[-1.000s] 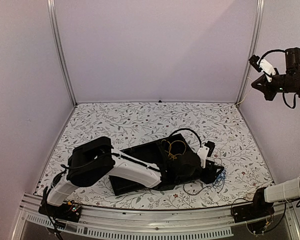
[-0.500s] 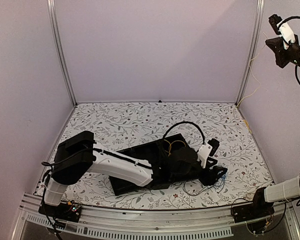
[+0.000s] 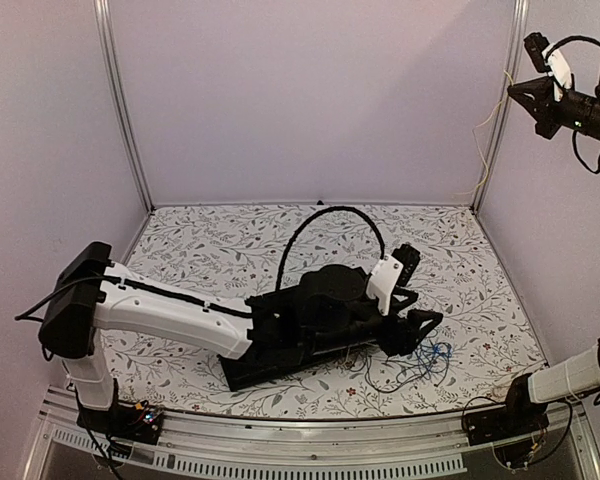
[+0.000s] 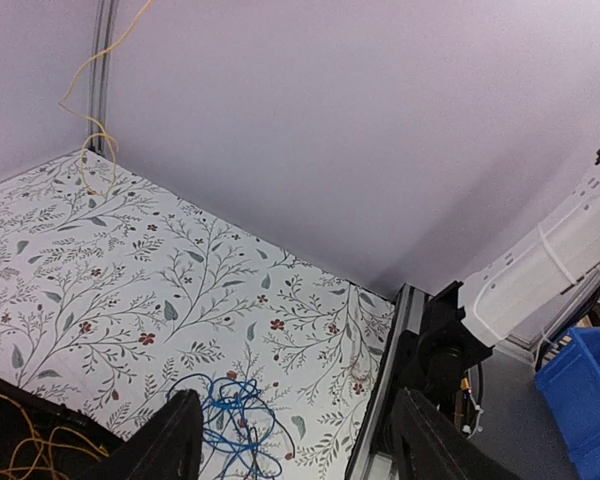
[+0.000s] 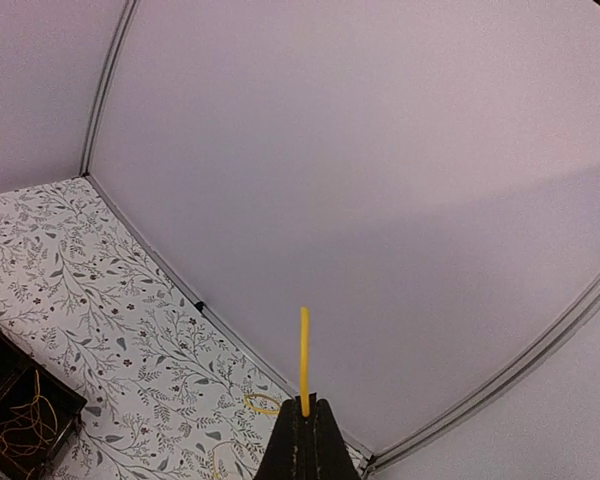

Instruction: Untangle the cables

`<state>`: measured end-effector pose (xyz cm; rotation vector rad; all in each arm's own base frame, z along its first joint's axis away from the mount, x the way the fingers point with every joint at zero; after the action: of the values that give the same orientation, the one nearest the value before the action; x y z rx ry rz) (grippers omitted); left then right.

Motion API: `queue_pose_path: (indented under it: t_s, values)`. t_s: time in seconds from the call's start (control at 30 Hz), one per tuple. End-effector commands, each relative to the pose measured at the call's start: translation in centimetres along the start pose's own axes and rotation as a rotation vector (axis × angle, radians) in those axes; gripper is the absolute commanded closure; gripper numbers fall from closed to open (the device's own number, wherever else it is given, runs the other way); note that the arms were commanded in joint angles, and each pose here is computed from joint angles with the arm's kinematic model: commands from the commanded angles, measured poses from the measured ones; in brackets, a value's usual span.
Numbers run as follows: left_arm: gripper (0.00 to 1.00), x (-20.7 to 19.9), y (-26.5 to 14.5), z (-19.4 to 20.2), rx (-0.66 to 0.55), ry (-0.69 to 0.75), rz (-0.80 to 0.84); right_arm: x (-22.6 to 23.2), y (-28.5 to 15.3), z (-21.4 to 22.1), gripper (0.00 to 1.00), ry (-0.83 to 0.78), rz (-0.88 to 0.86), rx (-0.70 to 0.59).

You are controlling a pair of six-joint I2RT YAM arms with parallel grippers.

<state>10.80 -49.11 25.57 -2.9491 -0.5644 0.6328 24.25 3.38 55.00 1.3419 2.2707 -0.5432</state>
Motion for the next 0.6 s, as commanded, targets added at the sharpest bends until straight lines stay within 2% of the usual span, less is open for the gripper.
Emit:
queue_pose_path:
  t_s: [0.0, 0.2, 0.43, 0.57]
  values:
    - [0.34, 1.2, -2.8, -1.6, -0.007, -0.009, -0.085, 3.3, 1.9, -0.1, 1.00, 0.060, -0.234, -0.061]
    - [0.33, 4.2, -6.8, -2.3, 0.005, -0.032, -0.248, 6.6, 4.0, -0.6, 1.00, 0.088, -0.398, -0.117]
    - [0.33, 8.3, -11.5, -1.4, 0.027, -0.072, -0.539, 9.3, 6.4, -1.1, 1.00, 0.148, -0.569, -0.166]
    - [0.31, 10.0, -14.6, -0.6, 0.014, -0.093, -0.640, 10.9, 8.0, -0.6, 1.00, 0.177, -0.634, -0.161]
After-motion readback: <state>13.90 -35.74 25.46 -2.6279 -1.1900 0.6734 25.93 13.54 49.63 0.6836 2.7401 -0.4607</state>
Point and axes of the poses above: each gripper's point midway between its finger pads, its own y axis out along the fingers, its own x axis along the line the jaws close on, z = x × y, the point moved 9 cm from there along -y, back along the fingers, and after that the axes turned 5 degrees about -y, right-handed, at the moved point
